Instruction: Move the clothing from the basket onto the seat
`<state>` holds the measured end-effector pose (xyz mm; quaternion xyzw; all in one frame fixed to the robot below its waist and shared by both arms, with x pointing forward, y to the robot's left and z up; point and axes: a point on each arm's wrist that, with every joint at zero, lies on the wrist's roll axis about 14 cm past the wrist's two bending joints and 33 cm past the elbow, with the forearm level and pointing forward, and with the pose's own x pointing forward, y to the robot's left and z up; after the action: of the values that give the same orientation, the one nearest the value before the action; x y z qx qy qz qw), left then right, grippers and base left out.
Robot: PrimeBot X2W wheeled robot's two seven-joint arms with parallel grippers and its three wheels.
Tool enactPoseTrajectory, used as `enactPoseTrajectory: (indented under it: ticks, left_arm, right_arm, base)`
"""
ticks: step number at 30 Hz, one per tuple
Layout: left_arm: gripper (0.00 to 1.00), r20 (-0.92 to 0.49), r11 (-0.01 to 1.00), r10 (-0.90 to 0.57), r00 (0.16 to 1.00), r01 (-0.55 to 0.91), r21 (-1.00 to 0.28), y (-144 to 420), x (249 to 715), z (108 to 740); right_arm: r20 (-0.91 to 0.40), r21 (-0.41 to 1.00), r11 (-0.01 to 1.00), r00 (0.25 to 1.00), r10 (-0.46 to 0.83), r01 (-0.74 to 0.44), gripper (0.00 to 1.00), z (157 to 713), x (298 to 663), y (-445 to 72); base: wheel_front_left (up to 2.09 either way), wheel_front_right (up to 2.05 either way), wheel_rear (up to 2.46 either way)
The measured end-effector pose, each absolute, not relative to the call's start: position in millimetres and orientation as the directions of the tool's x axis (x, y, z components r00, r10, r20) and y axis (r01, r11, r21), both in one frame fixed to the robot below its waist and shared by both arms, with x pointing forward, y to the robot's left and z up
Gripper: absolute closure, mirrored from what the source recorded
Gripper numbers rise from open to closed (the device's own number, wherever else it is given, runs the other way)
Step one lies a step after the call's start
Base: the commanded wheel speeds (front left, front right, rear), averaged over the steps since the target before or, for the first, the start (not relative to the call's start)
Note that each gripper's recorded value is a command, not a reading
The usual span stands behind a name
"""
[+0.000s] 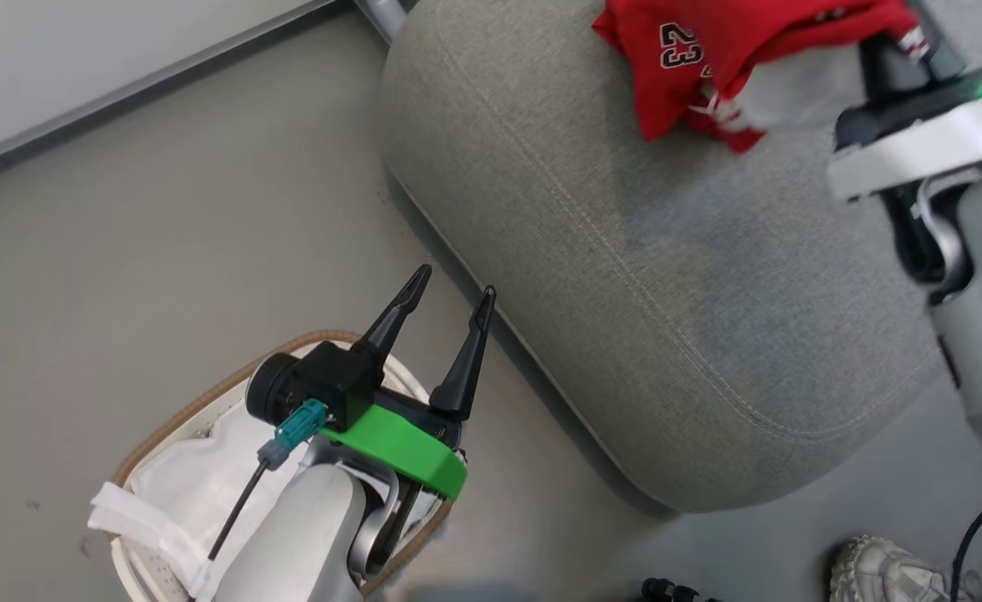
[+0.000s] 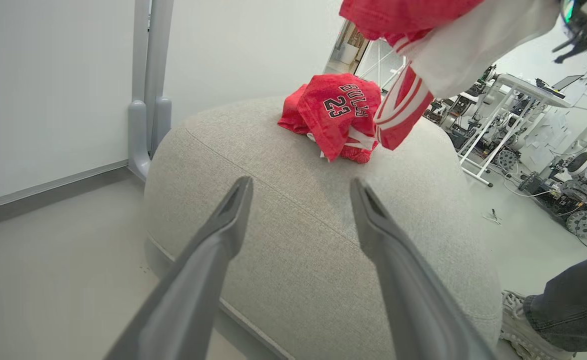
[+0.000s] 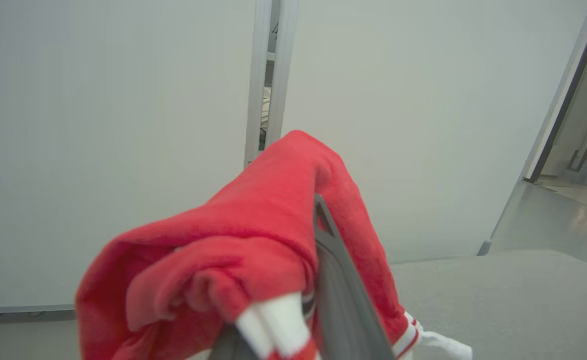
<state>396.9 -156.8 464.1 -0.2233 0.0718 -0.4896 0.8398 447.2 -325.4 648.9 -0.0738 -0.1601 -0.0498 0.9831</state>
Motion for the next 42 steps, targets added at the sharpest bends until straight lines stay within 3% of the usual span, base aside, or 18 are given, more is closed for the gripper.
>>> enactPoseTrajectory:
  ticks: [5, 9, 17, 23, 25, 26, 32, 42]
  left_arm:
    - [0.00, 0.088, 0.439, -0.845, 0.527, 0.778, -0.449, -149.8, 412.4, 450.7]
    - [0.00, 0.071, 0.469, -0.828, 0.556, 0.756, -0.457, -139.1, 426.7, 436.3]
    - [0.00, 0.013, 0.538, -0.786, 0.618, 0.694, -0.478, -114.3, 449.5, 401.3]
    - [0.00, -0.041, 0.589, -0.751, 0.660, 0.639, -0.495, -94.8, 459.4, 373.4]
    - [0.00, -0.066, 0.614, -0.730, 0.680, 0.612, -0.498, -84.4, 463.3, 362.6]
    - [0.00, -0.074, 0.623, -0.724, 0.686, 0.603, -0.499, -81.1, 464.3, 359.2]
    - [0.00, -0.090, 0.647, -0.706, 0.703, 0.587, -0.487, -71.4, 467.8, 356.6]
    - [0.00, -0.087, 0.680, -0.675, 0.732, 0.573, -0.458, -58.9, 462.0, 379.3]
  right_arm:
    - [0.361, -0.224, 0.965, 0.931, -0.049, 0.137, 1.00, 676.0, 485.3, -337.1]
    - [0.329, -0.258, 0.948, 0.940, -0.094, 0.185, 1.00, 667.1, 513.3, -358.8]
    - [0.108, -0.244, 0.935, 0.965, -0.239, 0.259, 1.00, 565.4, 544.5, -396.9]
    - [-0.089, -0.220, 0.935, 0.949, -0.303, 0.278, 1.00, 472.8, 541.5, -402.8]
    - [-0.148, -0.193, 0.939, 0.938, -0.314, 0.284, 0.28, 440.3, 538.1, -398.0]
    - [-0.166, -0.181, 0.941, 0.934, -0.315, 0.286, 0.02, 430.3, 536.4, -395.0]
    - [-0.177, -0.137, 0.939, 0.925, -0.335, 0.314, 0.00, 416.2, 521.5, -390.3]
    - [-0.182, -0.093, 0.932, 0.914, -0.362, 0.350, 0.00, 423.0, 461.1, -386.2]
  base:
    - [0.00, 0.00, 0.00]
    - [0.00, 0.00, 0.00]
    - [0.00, 0.00, 0.00]
    - [0.00, 0.00, 0.00]
    - [0.00, 0.00, 0.00]
    - [0.00, 0.00, 0.00]
    - [0.00, 0.00, 0.00]
    - [0.00, 0.00, 0.00]
